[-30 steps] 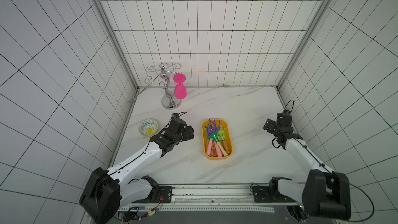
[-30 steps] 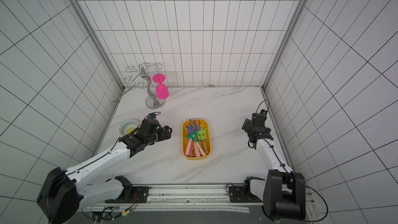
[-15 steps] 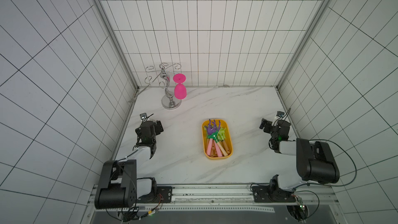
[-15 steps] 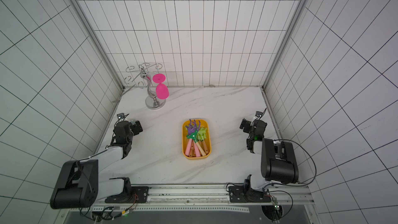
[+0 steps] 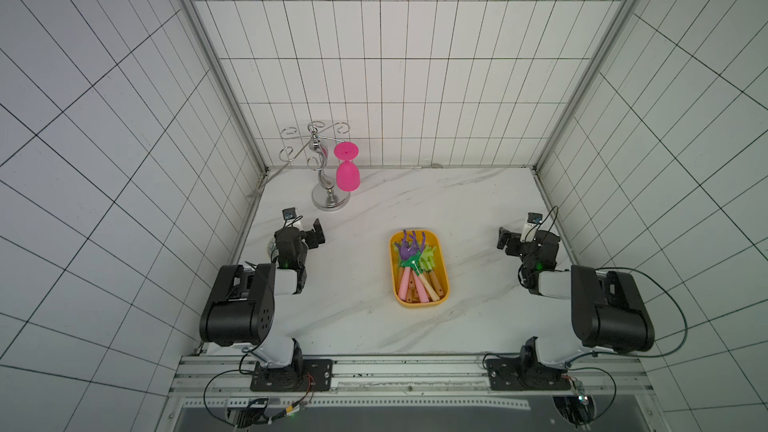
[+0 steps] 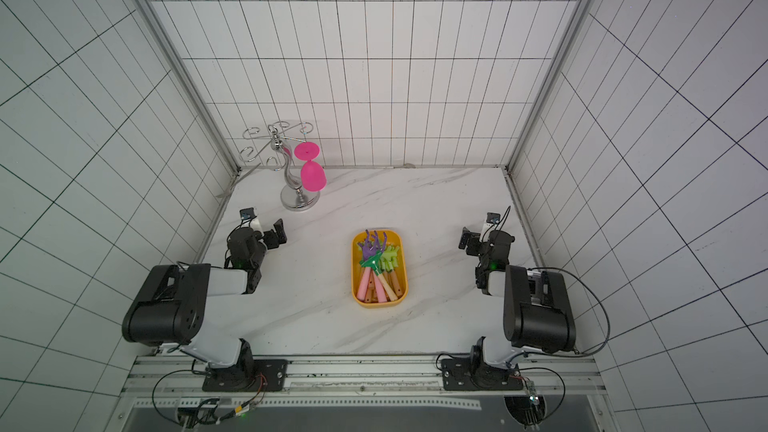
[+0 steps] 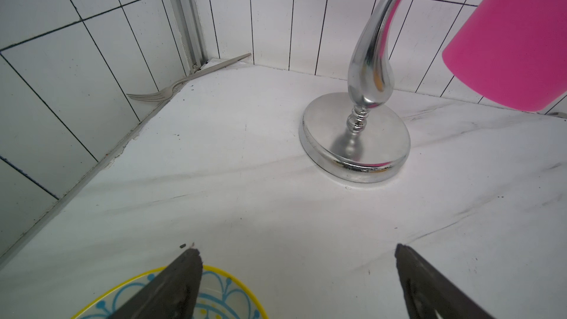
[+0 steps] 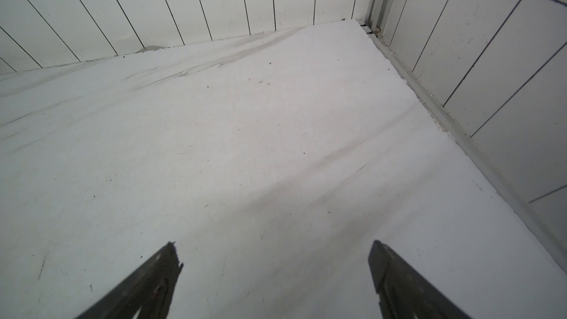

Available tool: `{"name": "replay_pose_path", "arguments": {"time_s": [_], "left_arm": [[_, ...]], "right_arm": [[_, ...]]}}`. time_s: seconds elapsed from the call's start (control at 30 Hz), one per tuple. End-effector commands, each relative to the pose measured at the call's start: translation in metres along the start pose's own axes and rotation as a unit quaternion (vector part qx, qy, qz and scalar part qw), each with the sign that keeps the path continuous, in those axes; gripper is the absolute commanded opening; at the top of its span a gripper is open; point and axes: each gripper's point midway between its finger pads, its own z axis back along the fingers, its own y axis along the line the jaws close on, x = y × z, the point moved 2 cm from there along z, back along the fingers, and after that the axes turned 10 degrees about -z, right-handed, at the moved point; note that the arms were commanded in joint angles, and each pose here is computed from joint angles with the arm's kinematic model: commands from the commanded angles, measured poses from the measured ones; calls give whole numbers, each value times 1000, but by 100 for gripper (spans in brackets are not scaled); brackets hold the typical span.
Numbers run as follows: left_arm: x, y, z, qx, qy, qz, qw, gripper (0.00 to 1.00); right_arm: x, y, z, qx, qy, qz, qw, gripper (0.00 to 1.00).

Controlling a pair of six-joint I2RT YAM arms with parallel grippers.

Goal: Put the rake into the storage box
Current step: Reset both arms

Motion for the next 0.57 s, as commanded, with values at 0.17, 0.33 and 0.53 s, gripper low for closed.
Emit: {"name": "replay_pose_path", "arguments": {"time_s": [0.17, 0.33, 0.53], "left_arm": [[11, 6, 2, 40, -10, -2, 999, 99], [12, 6, 2, 42, -12, -1, 999, 99], [12, 7, 2, 42, -13, -1, 999, 99]], "right_arm": [[12, 3, -3, -2, -14, 9, 1000, 99], [11, 4, -6, -7, -9, 16, 1000, 99], [11, 5, -4, -6, -11, 14, 1000, 99]]}}
